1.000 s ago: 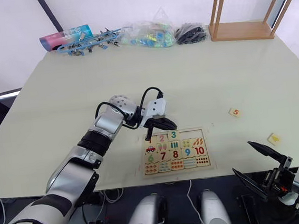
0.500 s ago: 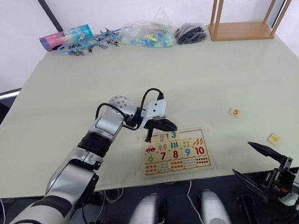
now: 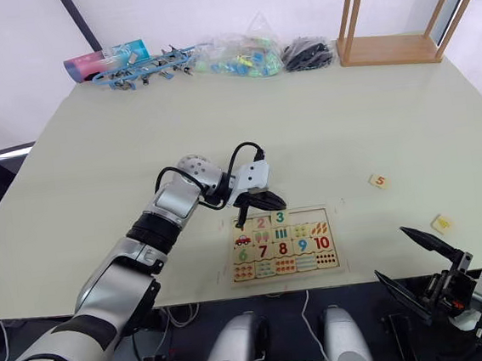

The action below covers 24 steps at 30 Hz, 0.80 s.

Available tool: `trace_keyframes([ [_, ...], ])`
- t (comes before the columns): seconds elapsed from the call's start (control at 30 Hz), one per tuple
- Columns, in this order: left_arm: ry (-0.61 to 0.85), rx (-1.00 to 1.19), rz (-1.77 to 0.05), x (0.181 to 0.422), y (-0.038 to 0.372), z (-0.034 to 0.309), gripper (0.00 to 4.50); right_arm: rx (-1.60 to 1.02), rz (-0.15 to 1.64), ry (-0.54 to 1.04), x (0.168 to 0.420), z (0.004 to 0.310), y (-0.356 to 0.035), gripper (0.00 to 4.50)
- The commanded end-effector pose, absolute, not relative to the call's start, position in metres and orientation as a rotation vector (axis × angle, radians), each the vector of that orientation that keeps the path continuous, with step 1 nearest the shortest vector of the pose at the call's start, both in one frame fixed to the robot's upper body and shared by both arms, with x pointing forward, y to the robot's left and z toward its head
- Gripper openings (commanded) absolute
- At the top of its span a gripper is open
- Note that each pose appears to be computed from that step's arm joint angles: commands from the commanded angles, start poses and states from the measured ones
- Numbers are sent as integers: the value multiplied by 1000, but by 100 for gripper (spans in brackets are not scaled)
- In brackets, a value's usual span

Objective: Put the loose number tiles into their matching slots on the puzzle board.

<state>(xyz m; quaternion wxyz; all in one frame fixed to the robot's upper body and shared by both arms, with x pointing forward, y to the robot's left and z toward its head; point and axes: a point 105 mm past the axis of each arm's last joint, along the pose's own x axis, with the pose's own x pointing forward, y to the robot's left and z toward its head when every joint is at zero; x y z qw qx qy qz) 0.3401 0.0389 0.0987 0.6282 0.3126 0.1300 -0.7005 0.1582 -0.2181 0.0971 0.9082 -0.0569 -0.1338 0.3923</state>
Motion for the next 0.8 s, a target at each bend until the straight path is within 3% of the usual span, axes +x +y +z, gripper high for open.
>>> trace_keyframes([
  [0.03,265,719,-1611,340,37,104,17,-137,819,-293,157,104,-216,450],
  [0.8,280,724,-1640,333,40,100,17,-133,821,-289,156,101,-218,450],
])
